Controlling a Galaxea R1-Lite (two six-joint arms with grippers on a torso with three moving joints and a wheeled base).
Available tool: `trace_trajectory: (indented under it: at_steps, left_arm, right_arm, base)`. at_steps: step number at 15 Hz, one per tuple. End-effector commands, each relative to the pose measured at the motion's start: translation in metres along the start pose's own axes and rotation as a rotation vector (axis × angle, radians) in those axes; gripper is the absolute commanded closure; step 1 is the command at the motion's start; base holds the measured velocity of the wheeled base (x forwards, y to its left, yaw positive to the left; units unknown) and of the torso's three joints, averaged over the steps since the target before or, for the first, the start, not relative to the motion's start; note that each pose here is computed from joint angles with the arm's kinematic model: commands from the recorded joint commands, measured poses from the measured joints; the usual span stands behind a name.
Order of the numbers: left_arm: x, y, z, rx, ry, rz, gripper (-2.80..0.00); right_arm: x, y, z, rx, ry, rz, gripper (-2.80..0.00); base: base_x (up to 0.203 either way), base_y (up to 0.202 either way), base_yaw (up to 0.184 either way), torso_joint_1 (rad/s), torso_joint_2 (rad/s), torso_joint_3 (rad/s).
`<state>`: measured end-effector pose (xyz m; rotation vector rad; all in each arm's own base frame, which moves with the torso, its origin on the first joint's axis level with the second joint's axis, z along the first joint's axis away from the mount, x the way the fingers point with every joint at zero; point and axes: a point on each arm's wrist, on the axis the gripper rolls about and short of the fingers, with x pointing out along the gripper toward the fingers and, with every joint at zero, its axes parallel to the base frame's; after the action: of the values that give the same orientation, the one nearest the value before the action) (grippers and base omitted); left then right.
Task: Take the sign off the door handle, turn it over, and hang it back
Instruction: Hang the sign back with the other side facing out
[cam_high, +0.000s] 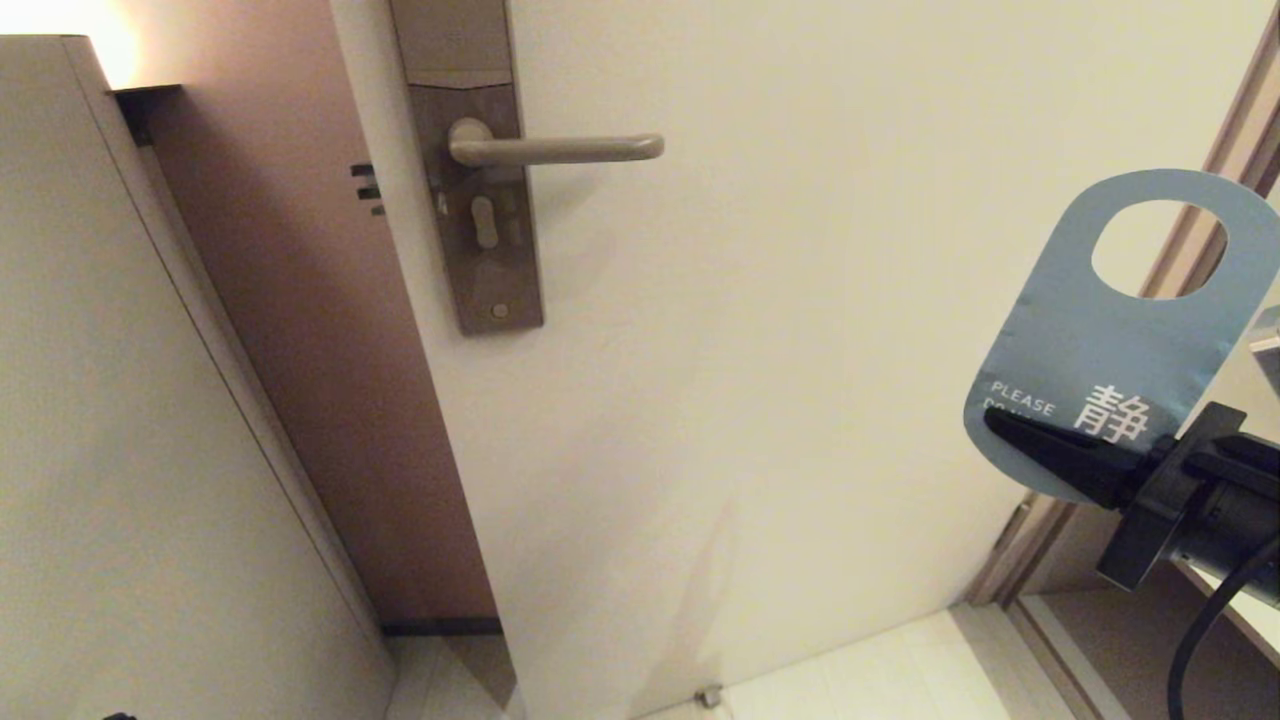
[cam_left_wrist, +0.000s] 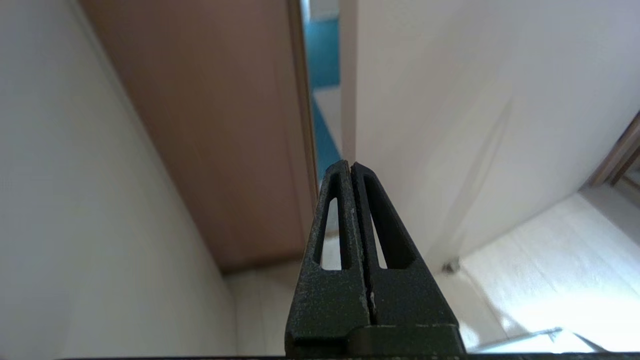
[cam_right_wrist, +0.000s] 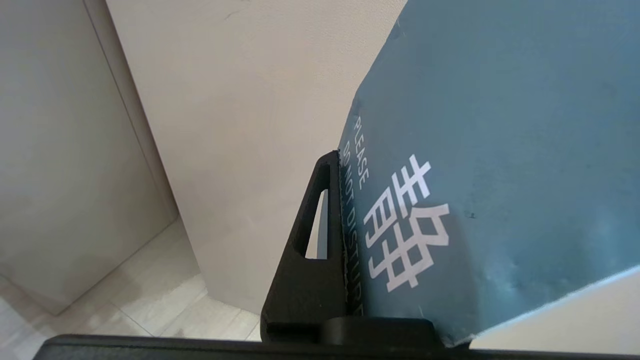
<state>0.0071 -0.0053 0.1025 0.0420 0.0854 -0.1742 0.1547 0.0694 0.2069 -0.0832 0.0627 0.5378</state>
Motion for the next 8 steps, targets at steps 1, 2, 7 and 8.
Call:
trace_trajectory:
  at_steps: [1,2,7,8]
  left_arm:
    - [-0.001,0.000,-0.004,-0.005,0.024,0.021,0.00]
    - [-0.003,-0.001,-0.005,-0.001,0.014,0.031,0.00]
    - [-0.005,0.003,-0.017,0.012,0.136,0.243,0.00]
    - [-0.006,0.003,-0.023,0.027,0.191,0.253,0.00]
  right_arm:
    - [0.001,0.000,-0.001,0.000,0.002,0.002,0.00]
    - [0.000,0.000,-0.001,0.002,0.003,0.000,0.00]
    - [-0.002,0.000,0.000,-0.001,-0.005,-0.001,0.00]
    - [-0.002,0.000,0.000,-0.001,-0.005,-0.002,0.00]
  base:
    - [0.000,0.000,0.000,0.000,0.00,0.000]
    - [0.000,0.000,0.000,0.000,0.00,0.000]
    - [0.000,0.000,0.000,0.000,0.00,0.000]
    - [0.000,0.000,0.000,0.000,0.00,0.000]
